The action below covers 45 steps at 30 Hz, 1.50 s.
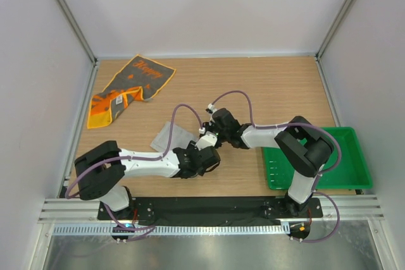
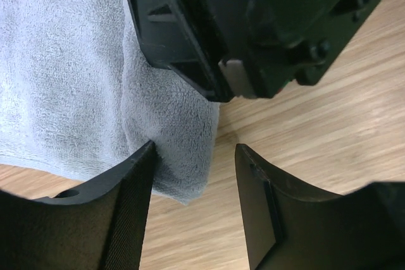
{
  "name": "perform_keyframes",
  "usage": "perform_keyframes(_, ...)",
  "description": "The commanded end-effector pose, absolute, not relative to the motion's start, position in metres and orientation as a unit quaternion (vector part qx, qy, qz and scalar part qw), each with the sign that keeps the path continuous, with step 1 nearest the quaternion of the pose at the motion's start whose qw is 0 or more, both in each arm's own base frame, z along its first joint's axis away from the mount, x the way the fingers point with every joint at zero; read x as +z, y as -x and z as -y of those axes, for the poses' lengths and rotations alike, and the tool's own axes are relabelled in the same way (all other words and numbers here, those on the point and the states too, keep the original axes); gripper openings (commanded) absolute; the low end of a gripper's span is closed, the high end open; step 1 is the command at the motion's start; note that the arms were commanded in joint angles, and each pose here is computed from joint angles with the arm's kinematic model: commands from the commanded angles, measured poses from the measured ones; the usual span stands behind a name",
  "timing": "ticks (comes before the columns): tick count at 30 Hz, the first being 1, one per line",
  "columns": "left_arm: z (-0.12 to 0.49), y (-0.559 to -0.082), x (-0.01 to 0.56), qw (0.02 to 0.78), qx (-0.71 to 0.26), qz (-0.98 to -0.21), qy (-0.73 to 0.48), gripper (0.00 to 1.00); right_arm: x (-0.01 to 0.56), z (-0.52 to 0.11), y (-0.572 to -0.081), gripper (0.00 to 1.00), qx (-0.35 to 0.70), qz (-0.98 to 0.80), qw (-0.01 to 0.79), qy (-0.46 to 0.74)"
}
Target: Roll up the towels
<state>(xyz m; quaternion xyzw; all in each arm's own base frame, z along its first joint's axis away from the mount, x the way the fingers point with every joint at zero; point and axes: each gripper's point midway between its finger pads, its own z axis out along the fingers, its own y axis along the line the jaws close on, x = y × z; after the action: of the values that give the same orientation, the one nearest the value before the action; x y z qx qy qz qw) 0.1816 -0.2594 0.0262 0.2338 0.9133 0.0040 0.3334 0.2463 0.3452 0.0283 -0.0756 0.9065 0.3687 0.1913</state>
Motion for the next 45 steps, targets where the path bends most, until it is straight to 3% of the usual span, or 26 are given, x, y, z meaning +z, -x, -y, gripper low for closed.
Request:
perform_keyframes(1, 0.264, -0.19, 0.024, 0.363, -0.008, -0.91, -0.201, 0.54, -0.002, -0.328, -0.231, 0.24, 0.328, -0.93, 0.148, 0.08)
perform_keyframes(5, 0.252, -0.188, 0.015, 0.363, 0.003, -0.913, -0.188, 0.5, -0.002, -0.33, -0.228, 0.24, 0.334, -0.928, 0.143, 0.08)
perform_keyframes(10, 0.243, -0.18, 0.009, 0.36, -0.016, -0.917, -0.171, 0.33, 0.001, -0.337, -0.226, 0.25, 0.359, -0.921, 0.123, 0.086)
perform_keyframes(11, 0.24, -0.178, 0.009, 0.359, -0.017, -0.918, -0.17, 0.23, 0.0, -0.338, -0.227, 0.25, 0.363, -0.92, 0.119, 0.086)
perform_keyframes(15, 0.235, -0.177, 0.009, 0.361, -0.018, -0.917, -0.168, 0.0, 0.005, -0.34, -0.231, 0.27, 0.377, -0.915, 0.114, 0.086)
perform_keyframes(22, 0.236, -0.171, 0.009, 0.352, -0.034, -0.919, -0.174, 0.0, 0.009, -0.336, -0.242, 0.31, 0.379, -0.915, 0.113, 0.08)
perform_keyframes(38, 0.252, -0.162, 0.032, 0.343, -0.091, -0.915, -0.192, 0.0, 0.058, -0.289, -0.327, 0.33, 0.332, -0.927, 0.171, 0.049)
perform_keyframes(45, 0.289, -0.144, 0.063, 0.329, -0.211, -0.895, -0.215, 0.0, 0.087, -0.264, -0.317, 0.37, 0.312, -0.926, 0.208, 0.045)
